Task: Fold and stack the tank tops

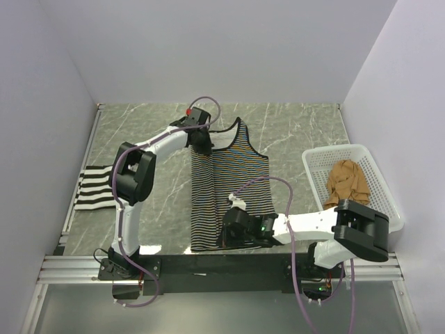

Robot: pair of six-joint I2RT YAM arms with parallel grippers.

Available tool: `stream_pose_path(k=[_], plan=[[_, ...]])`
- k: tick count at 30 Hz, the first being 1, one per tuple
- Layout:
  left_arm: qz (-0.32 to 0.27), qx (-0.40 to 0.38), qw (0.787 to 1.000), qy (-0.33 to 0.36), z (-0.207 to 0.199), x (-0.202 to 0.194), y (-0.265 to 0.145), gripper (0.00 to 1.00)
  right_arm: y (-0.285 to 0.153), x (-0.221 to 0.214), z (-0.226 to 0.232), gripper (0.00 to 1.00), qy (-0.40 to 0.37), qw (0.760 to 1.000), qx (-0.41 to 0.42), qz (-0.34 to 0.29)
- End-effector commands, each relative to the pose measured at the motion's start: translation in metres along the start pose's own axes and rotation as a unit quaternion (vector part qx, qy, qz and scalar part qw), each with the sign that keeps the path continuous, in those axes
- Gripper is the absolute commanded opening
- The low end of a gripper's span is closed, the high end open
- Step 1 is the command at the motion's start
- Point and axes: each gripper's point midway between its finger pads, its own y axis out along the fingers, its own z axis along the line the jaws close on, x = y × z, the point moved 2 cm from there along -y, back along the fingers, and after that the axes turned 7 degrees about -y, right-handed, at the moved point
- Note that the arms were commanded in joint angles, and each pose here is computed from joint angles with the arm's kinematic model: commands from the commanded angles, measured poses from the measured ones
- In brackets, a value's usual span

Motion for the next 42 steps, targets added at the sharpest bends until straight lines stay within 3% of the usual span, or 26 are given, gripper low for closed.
stream_pose_path(k=[1,16,18,22,28,32,37,42], plan=[[-0.044,-0.034,0.998,0.002,-0.028,0.023,-0.001,0.01,-0.003,0.000,0.004,0.00,0.010,1.000,0.012,-0.006],[-0.018,-0.044,0.999,0.019,-0.021,-0.002,0.019,0.02,-0.007,-0.003,-0.010,0.00,0.020,1.000,-0.018,-0.014],[-0.019,-0.051,0.998,0.024,-0.024,-0.004,0.019,0.06,-0.008,-0.005,-0.013,0.04,0.023,0.999,-0.023,-0.015],[-0.025,-0.074,0.996,0.037,-0.036,-0.003,0.012,0.16,-0.013,-0.005,-0.015,0.21,0.025,0.999,-0.027,-0.023],[-0.016,-0.102,0.993,0.064,-0.049,-0.001,0.004,0.35,-0.022,-0.003,-0.017,0.35,0.017,0.998,-0.045,-0.032],[-0.036,-0.109,0.991,0.066,-0.050,0.005,-0.015,0.46,-0.044,0.011,-0.011,0.37,0.012,0.996,-0.057,-0.064],[-0.103,-0.123,0.987,0.001,-0.037,0.045,-0.061,0.41,-0.067,0.049,0.016,0.38,-0.024,0.990,-0.055,-0.125],[-0.092,-0.073,0.993,-0.032,0.002,0.047,-0.049,0.26,-0.051,0.078,0.053,0.38,-0.097,0.985,-0.069,-0.123]])
